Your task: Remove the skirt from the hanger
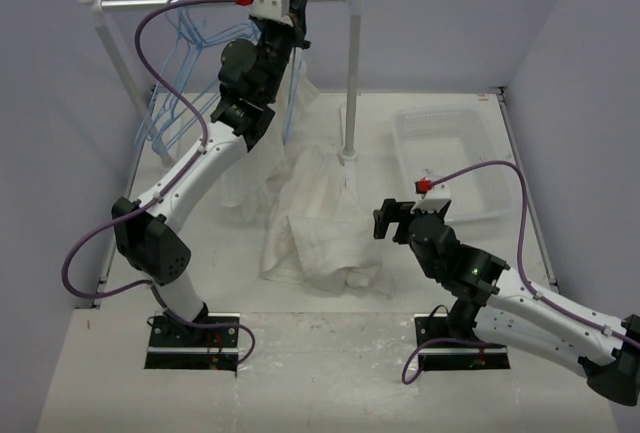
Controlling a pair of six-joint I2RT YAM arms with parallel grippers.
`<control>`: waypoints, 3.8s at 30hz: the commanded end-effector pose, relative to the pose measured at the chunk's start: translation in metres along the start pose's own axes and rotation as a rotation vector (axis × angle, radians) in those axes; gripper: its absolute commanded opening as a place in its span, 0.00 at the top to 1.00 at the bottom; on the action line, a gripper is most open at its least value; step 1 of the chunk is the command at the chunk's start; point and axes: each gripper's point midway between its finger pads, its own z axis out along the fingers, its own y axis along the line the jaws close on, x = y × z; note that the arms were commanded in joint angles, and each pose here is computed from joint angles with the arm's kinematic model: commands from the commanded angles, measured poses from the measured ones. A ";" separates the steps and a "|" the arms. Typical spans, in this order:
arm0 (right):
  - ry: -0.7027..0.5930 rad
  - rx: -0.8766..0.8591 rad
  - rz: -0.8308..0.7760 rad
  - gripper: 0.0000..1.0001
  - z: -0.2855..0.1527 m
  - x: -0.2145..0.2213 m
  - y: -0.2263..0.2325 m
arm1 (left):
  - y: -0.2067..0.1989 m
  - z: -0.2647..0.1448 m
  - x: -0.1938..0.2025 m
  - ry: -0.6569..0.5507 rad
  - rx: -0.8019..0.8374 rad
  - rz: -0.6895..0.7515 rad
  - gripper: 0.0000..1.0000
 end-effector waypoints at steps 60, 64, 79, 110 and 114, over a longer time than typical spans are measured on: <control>0.430 -0.264 -0.149 0.01 0.075 0.111 0.116 | 0.032 -0.344 -0.005 0.765 -0.115 -0.328 0.00; 0.530 -0.201 -0.149 0.01 0.093 0.157 0.113 | 0.039 -0.350 -0.015 0.719 -0.135 -0.329 0.00; 0.056 -0.134 -0.003 1.00 0.060 -0.009 0.100 | 0.053 -0.359 -0.019 0.665 -0.181 -0.302 0.00; -0.059 0.245 0.057 1.00 0.038 -0.240 -0.110 | 0.071 -0.355 -0.001 0.640 -0.295 -0.275 0.00; 0.006 0.322 0.133 1.00 0.067 -0.225 -0.137 | 0.070 -0.352 0.003 0.648 -0.299 -0.274 0.00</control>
